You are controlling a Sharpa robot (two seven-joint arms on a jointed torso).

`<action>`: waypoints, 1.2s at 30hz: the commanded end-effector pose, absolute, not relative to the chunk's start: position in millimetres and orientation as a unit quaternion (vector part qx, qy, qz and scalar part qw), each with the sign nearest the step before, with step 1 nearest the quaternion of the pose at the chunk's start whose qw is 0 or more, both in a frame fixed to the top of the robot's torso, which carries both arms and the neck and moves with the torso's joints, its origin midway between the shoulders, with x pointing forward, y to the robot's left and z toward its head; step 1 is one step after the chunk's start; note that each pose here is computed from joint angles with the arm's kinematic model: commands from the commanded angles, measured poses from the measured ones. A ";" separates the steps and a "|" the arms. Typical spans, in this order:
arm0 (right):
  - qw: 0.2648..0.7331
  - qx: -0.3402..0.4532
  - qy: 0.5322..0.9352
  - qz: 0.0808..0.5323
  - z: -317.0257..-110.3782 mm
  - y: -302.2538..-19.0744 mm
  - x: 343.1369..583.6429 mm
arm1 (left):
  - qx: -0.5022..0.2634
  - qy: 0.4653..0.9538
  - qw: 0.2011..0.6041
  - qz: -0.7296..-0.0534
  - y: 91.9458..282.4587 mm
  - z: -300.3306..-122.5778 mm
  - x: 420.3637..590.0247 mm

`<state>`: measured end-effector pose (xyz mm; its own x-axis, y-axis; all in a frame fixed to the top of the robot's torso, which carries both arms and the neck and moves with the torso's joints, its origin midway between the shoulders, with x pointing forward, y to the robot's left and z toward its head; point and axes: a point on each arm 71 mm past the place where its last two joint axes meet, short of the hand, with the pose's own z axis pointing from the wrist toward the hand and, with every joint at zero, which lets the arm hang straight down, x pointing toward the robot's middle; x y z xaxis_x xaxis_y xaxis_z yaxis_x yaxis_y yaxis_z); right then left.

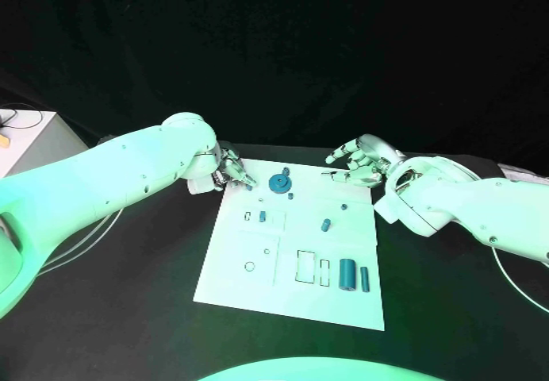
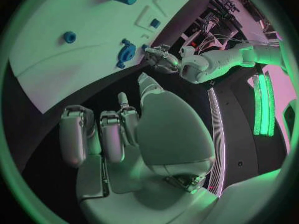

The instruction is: Assemble the parts on the task board

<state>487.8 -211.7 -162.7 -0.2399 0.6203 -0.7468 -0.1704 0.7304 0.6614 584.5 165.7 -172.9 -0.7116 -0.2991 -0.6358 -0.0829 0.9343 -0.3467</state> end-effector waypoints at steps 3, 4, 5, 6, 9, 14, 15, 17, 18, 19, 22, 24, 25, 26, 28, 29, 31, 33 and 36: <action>0.596 0.151 0.715 0.334 -162.6 -210.5 487.5 | -0.109 0.912 0.362 -0.161 162.3 -172.4 582.9; 0.596 0.151 0.715 0.334 -162.6 -210.5 487.5 | -0.109 0.912 0.362 -0.161 162.3 -172.4 582.9; 0.595 0.151 0.715 0.334 -162.6 -210.4 487.6 | -0.109 0.911 0.362 -0.161 162.3 -172.4 582.9; 0.595 0.151 0.715 0.334 -162.6 -210.4 487.6 | -0.109 0.911 0.362 -0.161 162.3 -172.5 583.0; 0.595 0.151 0.715 0.334 -162.6 -210.2 487.6 | -0.110 0.911 0.363 -0.161 162.3 -172.5 583.1; 0.595 0.150 0.715 0.334 -162.7 -210.1 487.8 | -0.111 0.910 0.364 -0.162 162.9 -172.4 583.5; 0.595 0.150 0.716 0.334 -162.8 -210.2 487.8 | -0.111 0.910 0.364 -0.162 163.2 -172.4 583.4; 0.595 0.151 0.716 0.334 -162.9 -210.4 487.8 | -0.112 0.909 0.366 -0.164 163.7 -172.1 583.2; 0.594 0.151 0.716 0.334 -162.9 -210.5 487.8 | -0.113 0.909 0.367 -0.165 164.0 -172.0 583.1; 0.594 0.151 0.716 0.333 -163.0 -210.7 487.9 | -0.114 0.908 0.368 -0.166 164.3 -171.7 582.8; 0.594 0.151 0.717 0.333 -163.1 -211.4 487.8 | -0.123 0.905 0.368 -0.176 166.3 -170.7 580.0; 0.594 0.152 0.717 0.332 -163.2 -212.3 487.7 | -0.130 0.903 0.367 -0.184 167.6 -169.9 577.6; 0.594 0.152 0.717 0.331 -163.2 -212.9 487.6 | -0.133 0.902 0.366 -0.188 168.4 -169.4 576.0; 0.594 0.152 0.717 0.331 -163.3 -213.5 487.6 | -0.136 0.901 0.365 -0.192 169.2 -168.9 574.1; 0.594 0.153 0.717 0.330 -163.3 -214.4 487.6 | -0.139 0.899 0.364 -0.199 170.3 -168.1 570.7; 0.594 0.153 0.717 0.330 -163.3 -215.0 487.6 | -0.140 0.899 0.363 -0.202 170.8 -167.6 568.2; 0.595 0.154 0.717 0.329 -163.3 -215.8 487.6 | -0.137 0.899 0.361 -0.208 171.3 -166.7 563.1; 0.595 0.154 0.717 0.328 -163.3 -216.7 487.6 | -0.129 0.900 0.360 -0.210 171.3 -165.8 556.9; 0.595 0.155 0.717 0.327 -163.4 -217.9 487.8 | -0.114 0.901 0.363 -0.208 171.4 -165.5 549.2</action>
